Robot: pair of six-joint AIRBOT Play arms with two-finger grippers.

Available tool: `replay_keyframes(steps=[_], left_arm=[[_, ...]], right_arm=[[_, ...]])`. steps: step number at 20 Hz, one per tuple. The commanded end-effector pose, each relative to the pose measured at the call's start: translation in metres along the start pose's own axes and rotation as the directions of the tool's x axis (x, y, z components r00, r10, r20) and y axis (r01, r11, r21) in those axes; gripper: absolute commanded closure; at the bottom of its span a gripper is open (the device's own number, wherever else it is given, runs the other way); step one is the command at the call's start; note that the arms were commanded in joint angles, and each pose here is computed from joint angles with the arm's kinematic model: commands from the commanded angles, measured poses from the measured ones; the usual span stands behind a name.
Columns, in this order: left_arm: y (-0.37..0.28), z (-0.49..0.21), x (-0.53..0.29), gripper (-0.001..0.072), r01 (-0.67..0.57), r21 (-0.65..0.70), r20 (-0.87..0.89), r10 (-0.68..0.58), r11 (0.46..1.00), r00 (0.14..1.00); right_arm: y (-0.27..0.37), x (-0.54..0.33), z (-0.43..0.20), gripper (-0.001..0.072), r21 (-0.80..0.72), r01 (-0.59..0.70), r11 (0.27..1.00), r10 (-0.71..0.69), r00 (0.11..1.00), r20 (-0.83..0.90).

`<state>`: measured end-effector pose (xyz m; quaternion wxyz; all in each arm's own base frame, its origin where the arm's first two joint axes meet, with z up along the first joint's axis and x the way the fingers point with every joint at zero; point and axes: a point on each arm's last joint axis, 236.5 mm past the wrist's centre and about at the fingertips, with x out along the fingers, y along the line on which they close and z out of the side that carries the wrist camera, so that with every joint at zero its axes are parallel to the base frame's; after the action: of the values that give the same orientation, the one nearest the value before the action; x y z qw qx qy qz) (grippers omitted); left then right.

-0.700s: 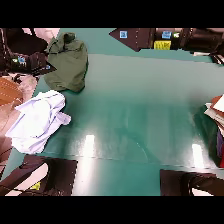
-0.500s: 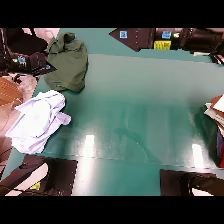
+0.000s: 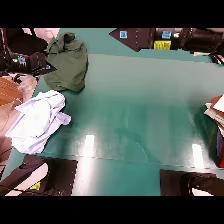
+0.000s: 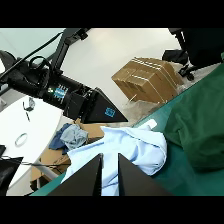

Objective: Fold the shirts.

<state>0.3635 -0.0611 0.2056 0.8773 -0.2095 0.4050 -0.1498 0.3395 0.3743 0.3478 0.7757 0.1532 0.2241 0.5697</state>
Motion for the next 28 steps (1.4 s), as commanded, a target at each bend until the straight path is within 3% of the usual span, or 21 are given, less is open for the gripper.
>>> replay_keyframes(steps=[1, 9, 13, 14, 15, 16, 17, 18, 19, 20, 21, 22, 24, 26, 28], left_arm=[[0.001, 0.002, 0.0, 0.0681, -0.003, 0.001, 0.008, 0.003, 1.0, 1.0], [-0.002, 0.027, -0.002, 0.0681, 0.01, -0.014, 0.113, -0.008, 1.0, 0.994], [-0.008, -0.037, -0.003, 0.0681, 0.024, -0.057, -0.154, -0.033, 0.998, 0.988], [0.008, -0.052, -0.006, 0.0681, -0.044, -0.035, -0.218, 0.036, 0.998, 0.975], [0.043, -0.058, -0.011, 0.0681, -0.186, 0.003, -0.244, 0.181, 0.983, 0.953], [0.09, -0.057, -0.025, 0.0681, -0.387, 0.016, -0.241, 0.379, 0.922, 0.893], [0.134, -0.055, -0.048, 0.0681, -0.574, 0.027, -0.233, 0.564, 0.818, 0.792], [0.16, -0.055, -0.069, 0.068, -0.68, 0.038, -0.23, 0.669, 0.732, 0.707], [0.168, -0.059, -0.077, 0.068, -0.705, 0.036, -0.25, 0.689, 0.709, 0.68], [0.171, -0.069, -0.075, 0.0626, -0.699, 0.017, -0.285, 0.674, 0.715, 0.682], [0.177, -0.084, -0.069, 0.0335, -0.694, -0.004, -0.331, 0.654, 0.72, 0.68], [0.188, -0.104, -0.065, 0.0151, -0.703, -0.016, -0.394, 0.642, 0.711, 0.658], [0.207, -0.145, -0.06, 0.0137, -0.723, -0.046, -0.502, 0.61, 0.689, 0.613], [0.225, -0.156, -0.056, 0.0136, -0.736, -0.084, -0.509, 0.606, 0.672, 0.611], [0.239, -0.147, -0.053, -0.0013, -0.737, -0.14, -0.473, 0.609, 0.662, 0.637]], right_arm=[[0.0, 0.0, 0.0, 0.059, 0.0, 0.0, 1.0, 0.0, 1.0, -0.001], [0.006, 0.001, 0.023, 0.0589, 0.035, -0.022, 0.999, 0.019, 0.995, 0.1], [0.017, 0.004, 0.003, 0.0589, 0.032, -0.059, 0.998, 0.059, 0.998, 0.017], [0.02, 0.004, -0.005, 0.059, 0.032, -0.071, 0.997, 0.071, 0.997, -0.016], [0.023, 0.003, -0.011, 0.059, 0.033, -0.081, 0.996, 0.083, 0.996, -0.042], [0.024, 0.003, -0.015, 0.059, 0.031, -0.086, 0.996, 0.087, 0.994, -0.059], [0.024, 0.003, -0.019, 0.0591, 0.029, -0.086, 0.996, 0.088, 0.993, -0.076], [0.025, 0.003, -0.021, 0.059, 0.029, -0.089, 0.996, 0.092, 0.992, -0.084], [0.027, 0.002, -0.023, 0.0591, 0.033, -0.095, 0.995, 0.097, 0.991, -0.091], [0.028, 0.002, -0.026, 0.0589, 0.037, -0.1, 0.994, 0.104, 0.989, -0.105], [0.03, 0.002, -0.03, 0.0587, 0.036, -0.105, 0.994, 0.109, 0.987, -0.118], [0.031, 0.002, -0.034, 0.0571, 0.036, -0.111, 0.993, 0.114, 0.984, -0.134], [0.034, 0.0, -0.04, 0.0366, 0.037, -0.121, 0.992, 0.125, 0.979, -0.161], [0.036, 0.0, -0.043, 0.0332, 0.037, -0.127, 0.991, 0.132, 0.976, -0.175], [0.036, -0.001, -0.045, 0.0332, 0.037, -0.13, 0.991, 0.134, 0.974, -0.184]])
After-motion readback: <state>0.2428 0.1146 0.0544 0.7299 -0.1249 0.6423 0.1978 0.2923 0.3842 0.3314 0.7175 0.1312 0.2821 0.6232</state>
